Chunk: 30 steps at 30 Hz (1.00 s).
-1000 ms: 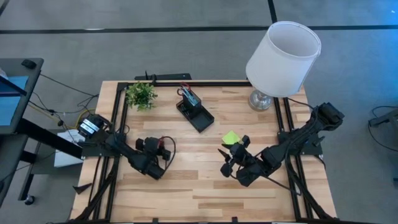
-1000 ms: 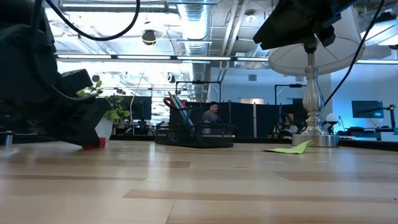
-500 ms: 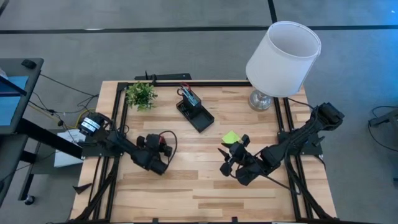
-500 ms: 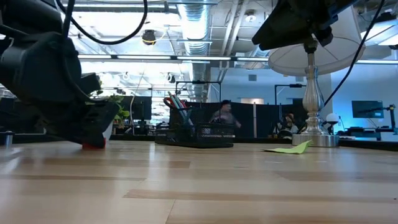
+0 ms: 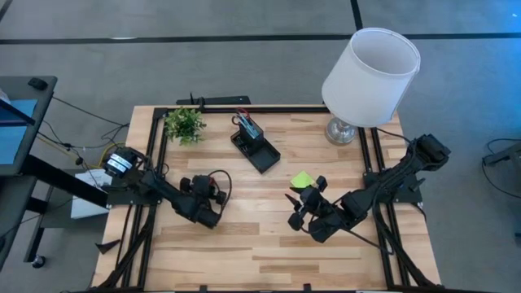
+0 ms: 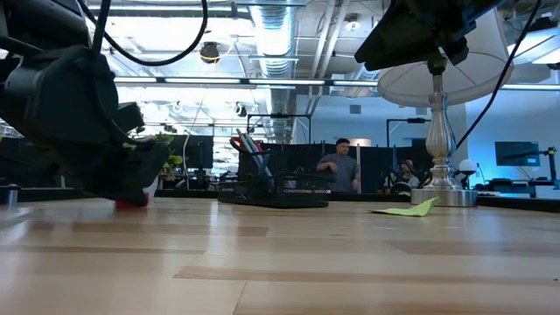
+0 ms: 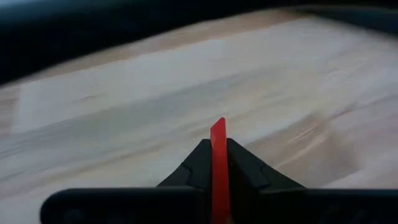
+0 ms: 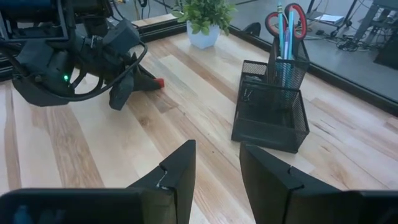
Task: Pick and place office supplies into organizer
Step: Put the red eraser into the desk organizer
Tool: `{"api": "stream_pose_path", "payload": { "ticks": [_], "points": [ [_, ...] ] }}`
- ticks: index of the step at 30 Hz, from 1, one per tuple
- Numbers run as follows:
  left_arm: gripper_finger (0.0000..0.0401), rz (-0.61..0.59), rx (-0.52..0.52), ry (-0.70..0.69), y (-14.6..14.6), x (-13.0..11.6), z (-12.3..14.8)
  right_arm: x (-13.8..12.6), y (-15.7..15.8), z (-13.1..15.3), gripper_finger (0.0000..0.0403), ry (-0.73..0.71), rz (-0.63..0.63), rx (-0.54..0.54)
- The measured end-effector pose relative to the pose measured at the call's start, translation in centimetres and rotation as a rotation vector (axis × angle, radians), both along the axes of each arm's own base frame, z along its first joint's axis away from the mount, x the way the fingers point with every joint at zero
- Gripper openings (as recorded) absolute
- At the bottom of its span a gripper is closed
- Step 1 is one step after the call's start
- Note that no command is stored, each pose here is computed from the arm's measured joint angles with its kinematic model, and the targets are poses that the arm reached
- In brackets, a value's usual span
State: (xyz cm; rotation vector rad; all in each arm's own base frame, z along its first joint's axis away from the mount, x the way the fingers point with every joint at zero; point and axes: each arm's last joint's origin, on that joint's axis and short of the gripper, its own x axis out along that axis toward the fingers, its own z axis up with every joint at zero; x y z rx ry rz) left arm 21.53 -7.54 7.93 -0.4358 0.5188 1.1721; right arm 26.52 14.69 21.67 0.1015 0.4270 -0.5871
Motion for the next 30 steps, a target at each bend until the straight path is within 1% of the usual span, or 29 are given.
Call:
{"api": "stream_pose_path", "payload": {
  "ticks": [2,4,8,12,14,17,20,22,24,27,30],
  "points": [
    [0.0019,-0.001,0.043,-0.037,0.1,0.6,0.4,0.0,0.0,0.0,0.0120,0.000,0.000,0.000],
    [0.0016,-0.002,0.091,-0.043,0.4,1.3,0.8,0.0,0.0,0.0,0.0120,-0.001,0.000,0.000],
    [0.0010,-0.010,0.167,-0.005,1.5,3.5,2.1,0.0,0.0,0.0,0.0120,-0.001,0.000,0.000],
    [0.0013,0.010,0.203,0.092,4.2,6.0,3.5,0.0,0.0,0.0,0.0120,-0.001,-0.001,-0.002],
    [0.0014,0.011,0.190,0.136,5.9,7.3,4.3,0.0,0.0,0.0,0.0120,-0.004,-0.005,-0.007],
    [0.0012,-0.039,0.132,0.174,9.1,9.3,5.0,0.0,0.0,0.0,0.0120,-0.005,-0.009,-0.013],
    [0.0011,-0.124,0.107,0.131,12.1,10.8,5.7,0.0,0.0,0.0,0.0120,-0.005,-0.009,-0.013],
    [0.0011,-0.137,0.121,0.095,13.6,11.3,6.1,0.0,0.0,0.0,0.0120,-0.005,-0.009,-0.012],
    [0.0011,-0.135,0.127,0.086,14.4,11.3,6.3,0.0,0.0,0.0,0.0120,-0.006,-0.010,-0.011],
    [0.0010,-0.188,0.093,0.099,14.6,11.4,6.2,0.0,0.0,0.0,0.0120,-0.005,-0.008,-0.008],
    [0.0010,-0.203,0.099,0.119,14.8,11.3,6.2,0.0,0.0,0.0,0.0120,-0.006,-0.007,-0.006]
  ]
}}
